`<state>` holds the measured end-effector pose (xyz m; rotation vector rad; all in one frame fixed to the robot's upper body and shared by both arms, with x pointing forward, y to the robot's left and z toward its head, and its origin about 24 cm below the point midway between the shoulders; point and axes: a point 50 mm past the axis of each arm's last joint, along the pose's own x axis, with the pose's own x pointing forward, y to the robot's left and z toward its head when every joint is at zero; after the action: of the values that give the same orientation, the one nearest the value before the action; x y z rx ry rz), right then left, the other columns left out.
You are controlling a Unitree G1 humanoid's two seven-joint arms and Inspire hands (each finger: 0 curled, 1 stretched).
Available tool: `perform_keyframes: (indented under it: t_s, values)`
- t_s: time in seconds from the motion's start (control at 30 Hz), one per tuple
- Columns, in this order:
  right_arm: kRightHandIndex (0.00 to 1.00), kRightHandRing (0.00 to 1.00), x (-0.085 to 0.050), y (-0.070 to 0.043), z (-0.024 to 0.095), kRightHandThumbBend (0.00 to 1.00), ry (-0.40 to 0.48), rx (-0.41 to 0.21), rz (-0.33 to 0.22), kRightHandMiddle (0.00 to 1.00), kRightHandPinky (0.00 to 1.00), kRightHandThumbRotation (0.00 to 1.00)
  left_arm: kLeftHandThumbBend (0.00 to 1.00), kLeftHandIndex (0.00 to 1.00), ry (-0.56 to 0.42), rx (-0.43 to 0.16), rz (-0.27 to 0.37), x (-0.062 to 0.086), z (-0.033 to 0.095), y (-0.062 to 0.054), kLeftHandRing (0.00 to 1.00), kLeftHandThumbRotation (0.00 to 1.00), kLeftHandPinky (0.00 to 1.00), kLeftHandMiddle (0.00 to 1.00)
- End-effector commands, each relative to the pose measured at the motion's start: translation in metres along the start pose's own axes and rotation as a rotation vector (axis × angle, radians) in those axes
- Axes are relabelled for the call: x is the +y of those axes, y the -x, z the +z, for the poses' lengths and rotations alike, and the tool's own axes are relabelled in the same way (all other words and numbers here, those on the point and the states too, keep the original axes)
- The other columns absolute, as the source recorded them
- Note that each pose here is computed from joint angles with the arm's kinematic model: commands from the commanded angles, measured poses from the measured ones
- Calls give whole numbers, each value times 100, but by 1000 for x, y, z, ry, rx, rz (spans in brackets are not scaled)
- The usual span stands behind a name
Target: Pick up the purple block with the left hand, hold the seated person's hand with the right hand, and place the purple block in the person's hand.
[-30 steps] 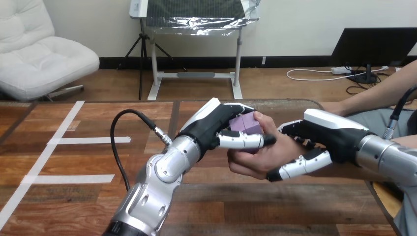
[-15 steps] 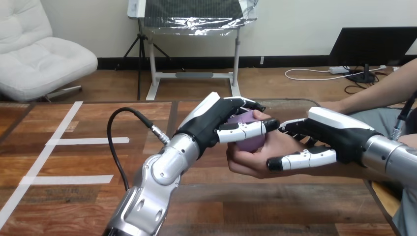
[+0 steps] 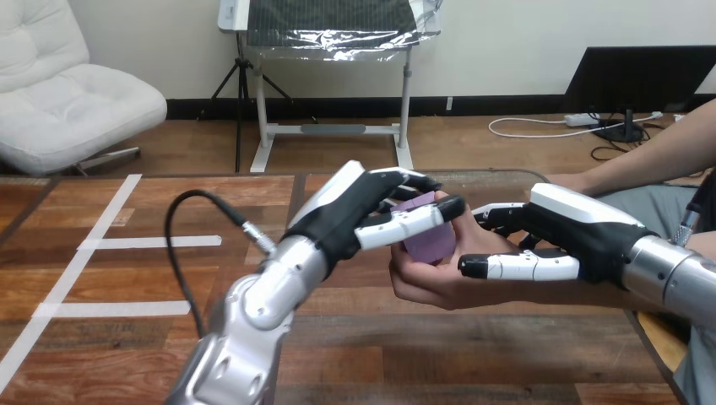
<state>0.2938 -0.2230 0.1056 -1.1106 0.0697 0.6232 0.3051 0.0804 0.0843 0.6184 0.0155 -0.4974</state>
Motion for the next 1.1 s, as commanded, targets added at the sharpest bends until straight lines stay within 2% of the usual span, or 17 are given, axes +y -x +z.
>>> perform_keyframes:
  t_s: [0.0, 0.37, 0.67, 0.8, 1.07]
  values:
    - [87, 83, -13, 5, 1, 100, -22, -28, -85, 86, 67, 100, 72, 78, -42, -29, 46, 13, 8, 8, 76, 81, 64, 78]
    - [89, 84, -12, 7, 0, 100, -68, -69, -146, 87, 68, 100, 71, 81, -36, -22, 76, 17, 1, 21, 81, 81, 70, 81]
    - [90, 84, -9, 7, 1, 100, -112, -87, -213, 88, 69, 100, 70, 82, 15, -13, 115, 20, -5, 32, 82, 79, 72, 82]
    - [89, 84, -7, 8, 2, 99, -158, -123, -261, 88, 70, 100, 69, 82, 39, -14, 138, 20, -7, 38, 82, 78, 72, 82]
    - [90, 85, -2, 8, 5, 93, -219, -205, -318, 89, 72, 100, 66, 82, 88, -26, 179, 22, -12, 50, 83, 76, 73, 84]
